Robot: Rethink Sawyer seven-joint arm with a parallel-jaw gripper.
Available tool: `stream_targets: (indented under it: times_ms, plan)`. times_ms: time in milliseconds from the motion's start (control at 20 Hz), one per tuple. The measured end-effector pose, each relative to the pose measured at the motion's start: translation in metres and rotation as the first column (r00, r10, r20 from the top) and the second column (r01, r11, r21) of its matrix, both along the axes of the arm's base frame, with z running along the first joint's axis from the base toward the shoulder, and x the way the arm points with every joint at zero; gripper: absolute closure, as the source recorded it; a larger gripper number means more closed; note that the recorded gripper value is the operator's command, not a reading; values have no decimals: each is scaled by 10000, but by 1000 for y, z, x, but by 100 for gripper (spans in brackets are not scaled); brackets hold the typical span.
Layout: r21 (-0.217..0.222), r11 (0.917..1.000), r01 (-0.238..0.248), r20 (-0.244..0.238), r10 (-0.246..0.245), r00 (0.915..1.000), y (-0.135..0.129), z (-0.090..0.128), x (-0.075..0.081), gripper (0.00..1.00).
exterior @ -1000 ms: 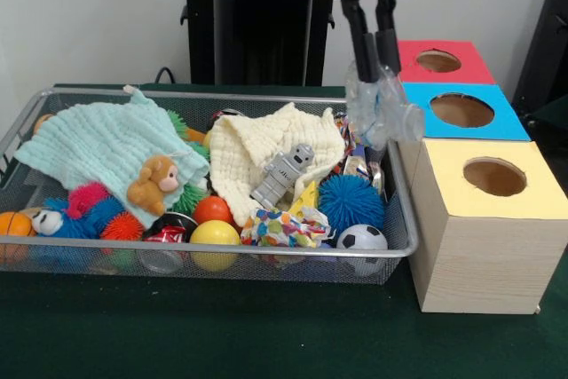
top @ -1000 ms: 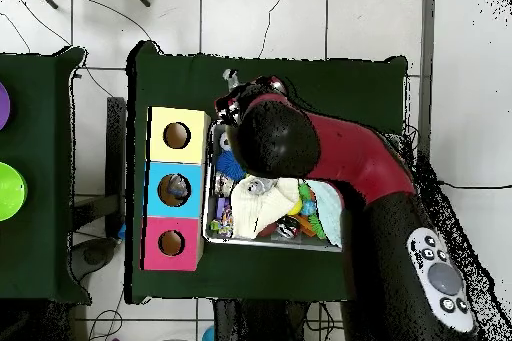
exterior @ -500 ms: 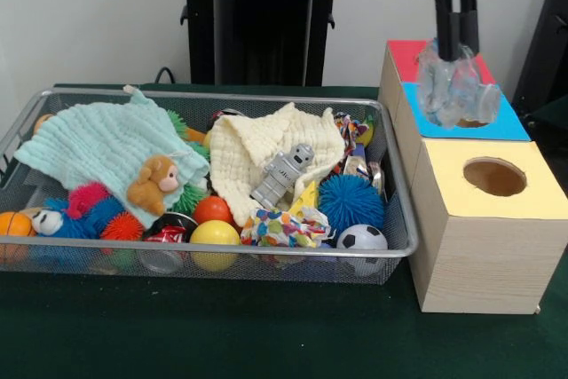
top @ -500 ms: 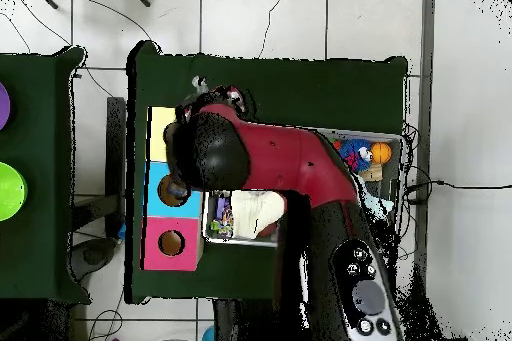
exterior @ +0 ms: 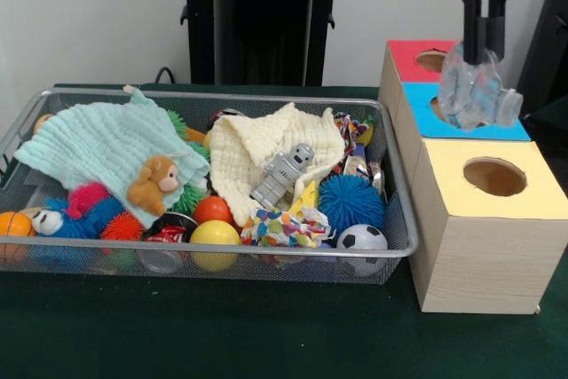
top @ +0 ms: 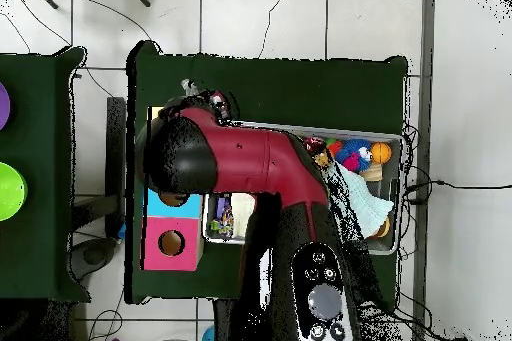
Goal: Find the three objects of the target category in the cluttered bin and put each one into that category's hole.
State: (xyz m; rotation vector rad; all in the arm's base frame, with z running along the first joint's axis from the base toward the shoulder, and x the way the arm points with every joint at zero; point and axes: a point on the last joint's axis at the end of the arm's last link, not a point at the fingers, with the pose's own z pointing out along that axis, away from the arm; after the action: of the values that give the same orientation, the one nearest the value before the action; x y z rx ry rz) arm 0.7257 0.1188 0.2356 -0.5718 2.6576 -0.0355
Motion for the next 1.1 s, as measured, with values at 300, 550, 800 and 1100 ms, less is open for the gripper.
stream_targets:
  times_ms: [300,550,800,1100]
  plan:
    - [-378,9987,348,-167,-355,9992,-21,-18,-6,100]
    - [-606,9965,582,-165,-593,9981,-36,-28,-8,100]
    - [-781,9940,765,35,-765,9971,-48,-34,-7,100]
    - [-931,9915,909,227,-891,9958,-55,-36,-7,100]
